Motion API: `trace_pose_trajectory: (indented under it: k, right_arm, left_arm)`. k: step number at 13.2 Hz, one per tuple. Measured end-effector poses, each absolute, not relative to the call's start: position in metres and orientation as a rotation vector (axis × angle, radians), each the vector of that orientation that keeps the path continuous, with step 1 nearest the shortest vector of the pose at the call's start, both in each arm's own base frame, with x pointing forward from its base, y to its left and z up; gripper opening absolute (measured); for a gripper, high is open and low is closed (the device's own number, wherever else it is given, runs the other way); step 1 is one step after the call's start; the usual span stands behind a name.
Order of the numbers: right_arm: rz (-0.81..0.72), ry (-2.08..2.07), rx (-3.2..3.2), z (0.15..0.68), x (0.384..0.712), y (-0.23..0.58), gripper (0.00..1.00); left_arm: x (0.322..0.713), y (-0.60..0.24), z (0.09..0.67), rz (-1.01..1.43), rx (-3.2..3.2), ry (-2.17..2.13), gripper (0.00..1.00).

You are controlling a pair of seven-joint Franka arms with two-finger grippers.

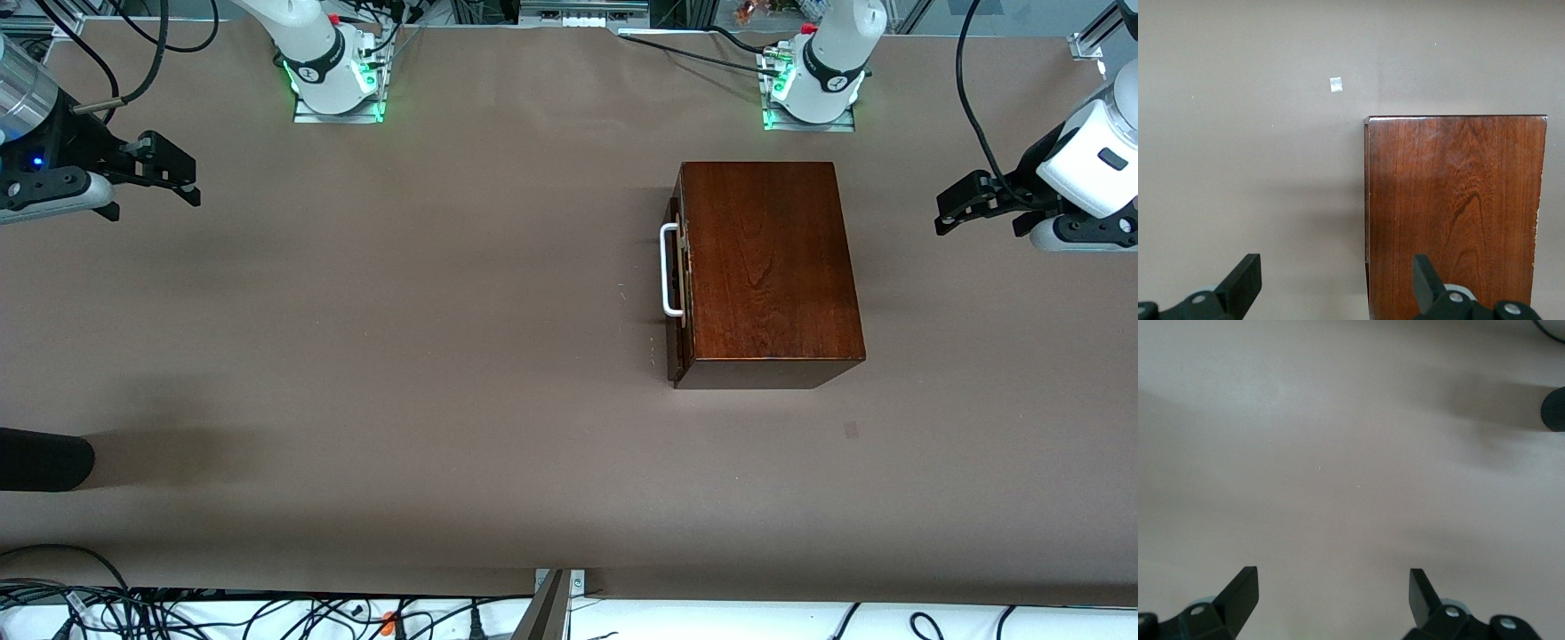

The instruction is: Open drawer, take yellow block, close drawer

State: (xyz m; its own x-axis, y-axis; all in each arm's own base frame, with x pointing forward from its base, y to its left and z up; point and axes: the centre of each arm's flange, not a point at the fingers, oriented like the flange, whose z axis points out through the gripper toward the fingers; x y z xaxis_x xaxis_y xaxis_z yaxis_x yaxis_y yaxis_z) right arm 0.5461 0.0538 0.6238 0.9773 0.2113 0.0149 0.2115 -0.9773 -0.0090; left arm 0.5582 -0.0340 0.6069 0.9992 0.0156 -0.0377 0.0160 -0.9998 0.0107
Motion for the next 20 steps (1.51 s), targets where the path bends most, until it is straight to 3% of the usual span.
trace_pose_trajectory:
  k: [8,13,16,20]
  right_arm:
    - [-0.022,-0.333,-3.113,0.624,0.546,0.054,1.0]
    - [-0.022,-0.333,-3.113,0.624,0.546,0.054,1.0]
    - [-0.023,-0.332,-3.113,0.624,0.546,0.054,1.0]
    - [-0.024,-0.331,-3.114,0.624,0.546,0.053,1.0]
  left_arm:
    - [0.557,-0.04,0.595,-0.149,3.13,0.009,1.0]
    - [0.559,-0.044,0.558,-0.379,3.118,-0.011,1.0]
    - [0.554,-0.097,0.546,-0.441,3.112,-0.157,1.0]
    - [0.568,-0.19,0.506,-0.332,3.093,-0.274,1.0]
